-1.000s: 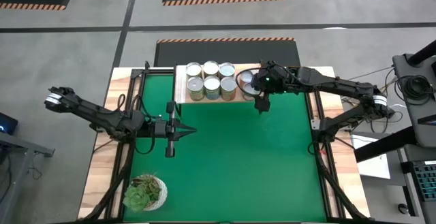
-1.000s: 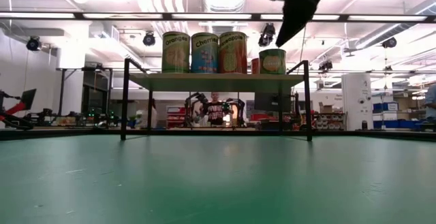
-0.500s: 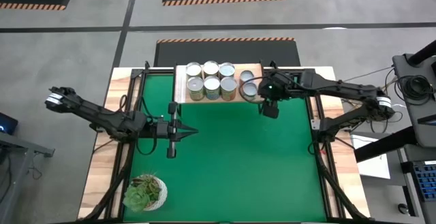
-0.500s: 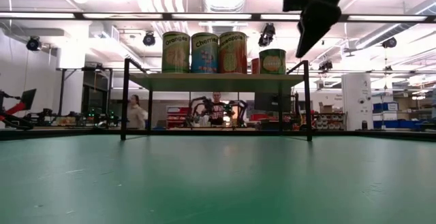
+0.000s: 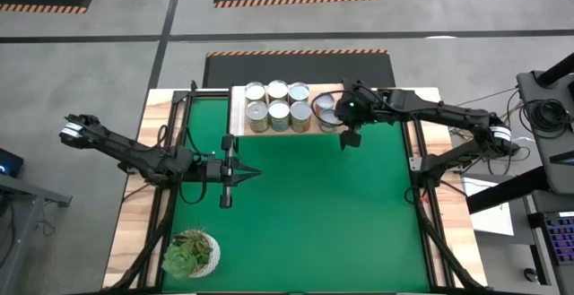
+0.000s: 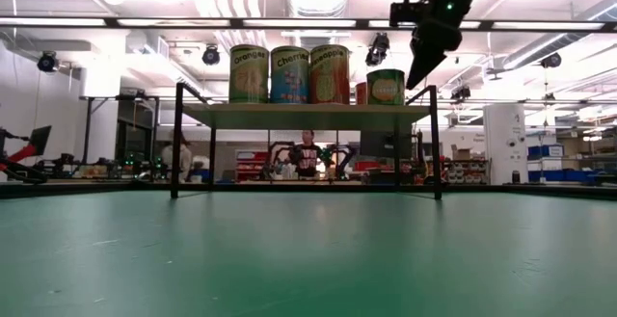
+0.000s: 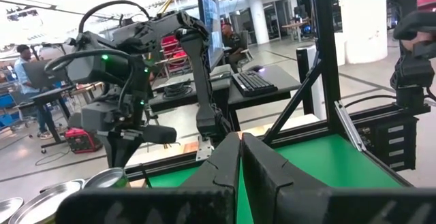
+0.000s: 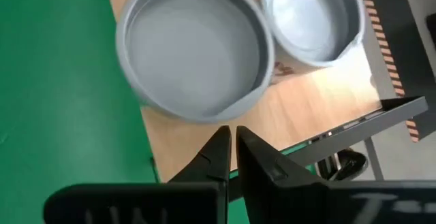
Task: Pick and place cans onto a shelf
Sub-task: Put the canned sliced peaches on the shelf, then adjust the canned goods on the shelf
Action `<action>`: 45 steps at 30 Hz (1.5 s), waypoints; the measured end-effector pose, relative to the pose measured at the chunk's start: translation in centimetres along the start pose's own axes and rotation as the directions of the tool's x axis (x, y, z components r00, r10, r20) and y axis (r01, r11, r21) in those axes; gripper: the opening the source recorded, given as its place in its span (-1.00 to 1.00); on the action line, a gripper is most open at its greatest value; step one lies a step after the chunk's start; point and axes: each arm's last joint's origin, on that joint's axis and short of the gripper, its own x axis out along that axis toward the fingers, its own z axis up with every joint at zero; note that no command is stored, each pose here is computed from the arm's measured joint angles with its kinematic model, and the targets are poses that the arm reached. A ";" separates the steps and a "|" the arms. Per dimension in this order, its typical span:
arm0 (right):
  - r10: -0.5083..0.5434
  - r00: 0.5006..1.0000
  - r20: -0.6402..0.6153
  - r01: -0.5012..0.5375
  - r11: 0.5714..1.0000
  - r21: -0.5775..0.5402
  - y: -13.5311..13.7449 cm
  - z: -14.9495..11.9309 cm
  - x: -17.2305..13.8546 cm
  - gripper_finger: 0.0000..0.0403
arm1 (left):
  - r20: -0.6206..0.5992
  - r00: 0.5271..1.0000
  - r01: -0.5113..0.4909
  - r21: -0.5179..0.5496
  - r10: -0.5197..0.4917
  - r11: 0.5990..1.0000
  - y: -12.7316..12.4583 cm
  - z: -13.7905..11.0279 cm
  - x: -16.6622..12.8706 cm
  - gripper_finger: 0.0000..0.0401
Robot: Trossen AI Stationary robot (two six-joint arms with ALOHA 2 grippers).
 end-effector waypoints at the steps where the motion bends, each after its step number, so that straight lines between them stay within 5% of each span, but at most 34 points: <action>1: -0.003 1.000 0.007 0.003 1.000 0.000 -0.1 0.1 0.0 -0.94 | 0.001 1.000 0.000 0.000 0.000 1.000 0.0 0.0 0.0 -1.00; 18: -0.122 0.989 0.084 0.120 0.992 0.022 -0.7 0.3 -1.4 -0.94 | 0.003 1.000 -0.002 -0.032 0.002 0.999 0.0 0.0 0.0 -1.00; 22: -0.088 0.980 0.177 0.078 0.995 0.062 0.1 0.1 -3.0 -0.94 | -0.050 0.990 -0.138 -0.111 0.133 0.984 0.3 -0.3 0.0 -1.00; 27: -0.068 0.917 0.393 0.050 0.997 0.056 2.1 -1.1 -4.0 -0.94 | -0.178 0.920 -0.368 -0.080 0.350 0.926 0.8 -1.1 0.2 -1.00; 32: -0.058 0.813 0.580 0.043 0.998 0.040 3.8 -2.6 -4.2 -0.94 | -0.258 0.886 -0.401 -0.013 0.385 0.916 2.3 2.4 1.1 -1.00; 36: -0.057 0.733 0.678 0.060 0.998 0.020 4.4 -3.0 -4.8 -0.94 | -0.425 0.798 -0.433 0.087 0.426 0.897 4.8 5.1 1.7 -1.00; 40: -0.052 0.712 0.700 0.057 0.998 0.016 4.6 -3.3 -5.0 -0.94 | -0.592 0.676 -0.463 0.121 0.438 0.878 7.6 6.0 2.5 -1.00; 45: -0.036 0.749 0.661 0.059 0.998 -0.012 5.1 -3.8 -3.7 -0.94 | -0.712 0.583 -0.464 0.105 0.392 0.880 10.4 5.0 4.5 -1.00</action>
